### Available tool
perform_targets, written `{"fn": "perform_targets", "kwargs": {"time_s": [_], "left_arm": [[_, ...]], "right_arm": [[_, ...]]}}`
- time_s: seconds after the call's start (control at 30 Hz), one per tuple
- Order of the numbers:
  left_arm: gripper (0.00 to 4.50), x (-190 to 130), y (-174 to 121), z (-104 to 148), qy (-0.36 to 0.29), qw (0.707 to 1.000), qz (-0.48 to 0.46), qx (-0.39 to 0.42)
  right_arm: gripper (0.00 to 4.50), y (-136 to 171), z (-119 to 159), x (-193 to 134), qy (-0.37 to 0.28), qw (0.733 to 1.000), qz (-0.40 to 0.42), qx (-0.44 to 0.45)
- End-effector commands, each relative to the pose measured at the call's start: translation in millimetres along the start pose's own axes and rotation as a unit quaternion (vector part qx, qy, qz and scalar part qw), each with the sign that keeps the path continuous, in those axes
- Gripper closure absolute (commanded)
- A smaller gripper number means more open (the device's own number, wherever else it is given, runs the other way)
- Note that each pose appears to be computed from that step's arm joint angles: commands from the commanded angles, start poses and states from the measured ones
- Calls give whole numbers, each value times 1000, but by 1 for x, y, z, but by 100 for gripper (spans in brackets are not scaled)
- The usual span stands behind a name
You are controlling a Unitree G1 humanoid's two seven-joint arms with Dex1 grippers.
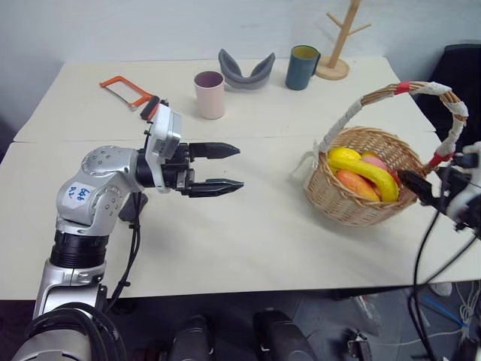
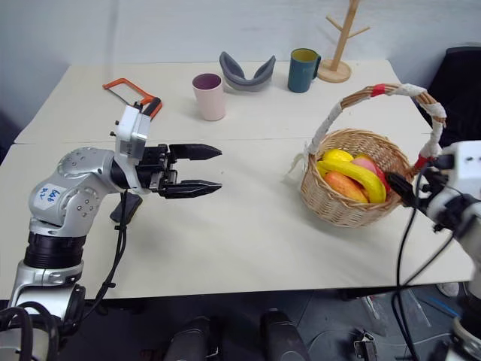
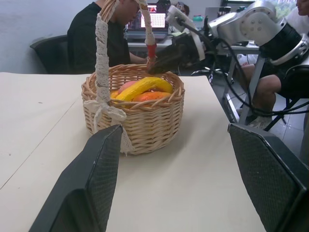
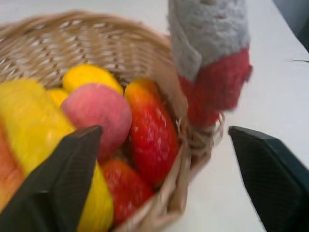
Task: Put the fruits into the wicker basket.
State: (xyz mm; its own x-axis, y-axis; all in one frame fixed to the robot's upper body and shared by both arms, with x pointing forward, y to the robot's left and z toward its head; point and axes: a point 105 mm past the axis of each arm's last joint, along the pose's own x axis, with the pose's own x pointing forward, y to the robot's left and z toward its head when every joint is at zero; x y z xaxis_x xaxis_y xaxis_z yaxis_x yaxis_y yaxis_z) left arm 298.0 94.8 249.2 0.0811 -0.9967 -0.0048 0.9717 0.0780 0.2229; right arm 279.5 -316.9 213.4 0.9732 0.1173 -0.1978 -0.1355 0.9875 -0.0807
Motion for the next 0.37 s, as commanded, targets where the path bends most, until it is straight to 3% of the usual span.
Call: {"fn": "perform_targets", "kwargs": {"time_s": [0.03,0.2,0.37], "left_arm": [[84,-2,0,8,-4,1000,-5,23],[84,-5,-1,6,-1,1000,-7,18],[84,-4,0,7,-13,1000,-7,16]], "right_arm": [[3,6,16,-45,4,997,63,-54],[3,-15,19,-92,30,997,68,-31],[3,-22,14,-105,31,997,74,-9]]}}
